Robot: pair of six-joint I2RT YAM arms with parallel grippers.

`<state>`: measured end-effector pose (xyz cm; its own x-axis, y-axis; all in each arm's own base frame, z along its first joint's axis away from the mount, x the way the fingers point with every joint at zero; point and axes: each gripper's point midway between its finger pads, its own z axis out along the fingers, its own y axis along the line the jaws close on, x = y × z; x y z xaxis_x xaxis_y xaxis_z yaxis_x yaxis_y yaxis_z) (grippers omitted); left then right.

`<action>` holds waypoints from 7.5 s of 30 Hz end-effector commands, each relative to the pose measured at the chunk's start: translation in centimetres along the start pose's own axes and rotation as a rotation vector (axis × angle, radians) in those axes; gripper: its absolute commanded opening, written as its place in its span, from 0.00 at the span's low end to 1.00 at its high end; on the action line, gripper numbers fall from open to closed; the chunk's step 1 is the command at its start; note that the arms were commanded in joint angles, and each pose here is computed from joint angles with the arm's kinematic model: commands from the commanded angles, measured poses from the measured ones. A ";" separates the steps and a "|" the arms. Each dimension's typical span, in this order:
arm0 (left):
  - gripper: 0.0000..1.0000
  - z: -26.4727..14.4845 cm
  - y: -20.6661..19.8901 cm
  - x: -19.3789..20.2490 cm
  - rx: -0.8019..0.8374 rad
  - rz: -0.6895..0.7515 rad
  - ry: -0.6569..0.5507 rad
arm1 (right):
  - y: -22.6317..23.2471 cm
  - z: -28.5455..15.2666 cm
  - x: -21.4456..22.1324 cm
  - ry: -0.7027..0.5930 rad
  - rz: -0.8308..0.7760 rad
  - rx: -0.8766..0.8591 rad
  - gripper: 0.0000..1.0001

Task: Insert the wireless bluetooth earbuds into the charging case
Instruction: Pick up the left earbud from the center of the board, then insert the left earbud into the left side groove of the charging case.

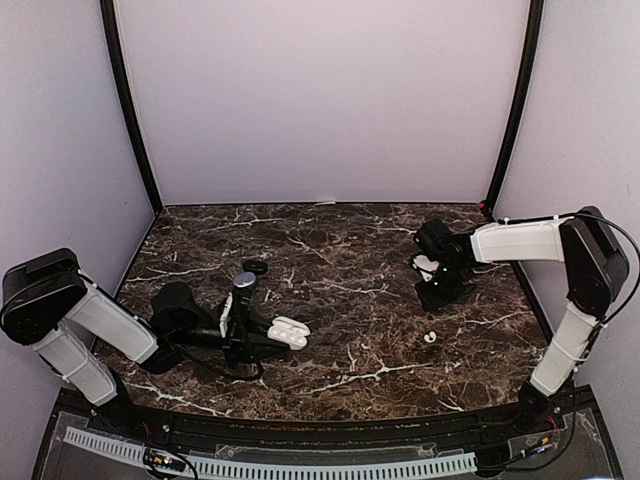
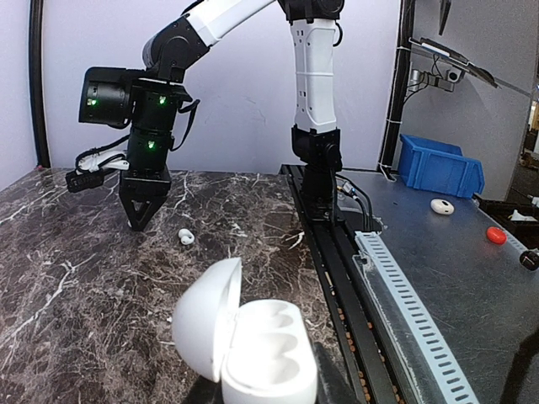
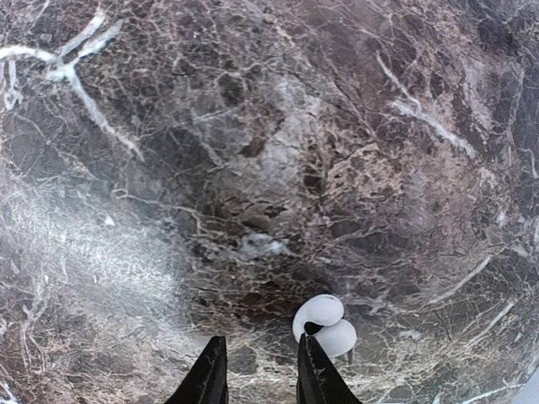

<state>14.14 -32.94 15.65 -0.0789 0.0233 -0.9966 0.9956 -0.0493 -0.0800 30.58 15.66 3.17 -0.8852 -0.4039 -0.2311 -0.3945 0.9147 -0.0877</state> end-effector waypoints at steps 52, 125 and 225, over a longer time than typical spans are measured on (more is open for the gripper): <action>0.19 -0.2 -0.3 -0.7 0.001 0.030 -0.015 | -4.3 -0.3 -0.5 0.018 -0.012 0.275 0.00; 0.12 -0.2 -1.9 0.4 0.075 0.147 -0.044 | 28.7 -25.1 0.3 -0.775 -0.835 -0.842 0.00; 0.13 3.4 0.2 1.7 -0.077 0.304 0.094 | 32.6 -16.5 2.4 -0.551 -1.136 -0.444 0.00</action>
<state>14.21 -35.86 12.22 0.1915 0.1695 -0.9667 0.9800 0.0206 0.1978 11.79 43.71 16.08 0.1523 -0.7709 -0.6185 -0.9801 -0.0373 -0.1949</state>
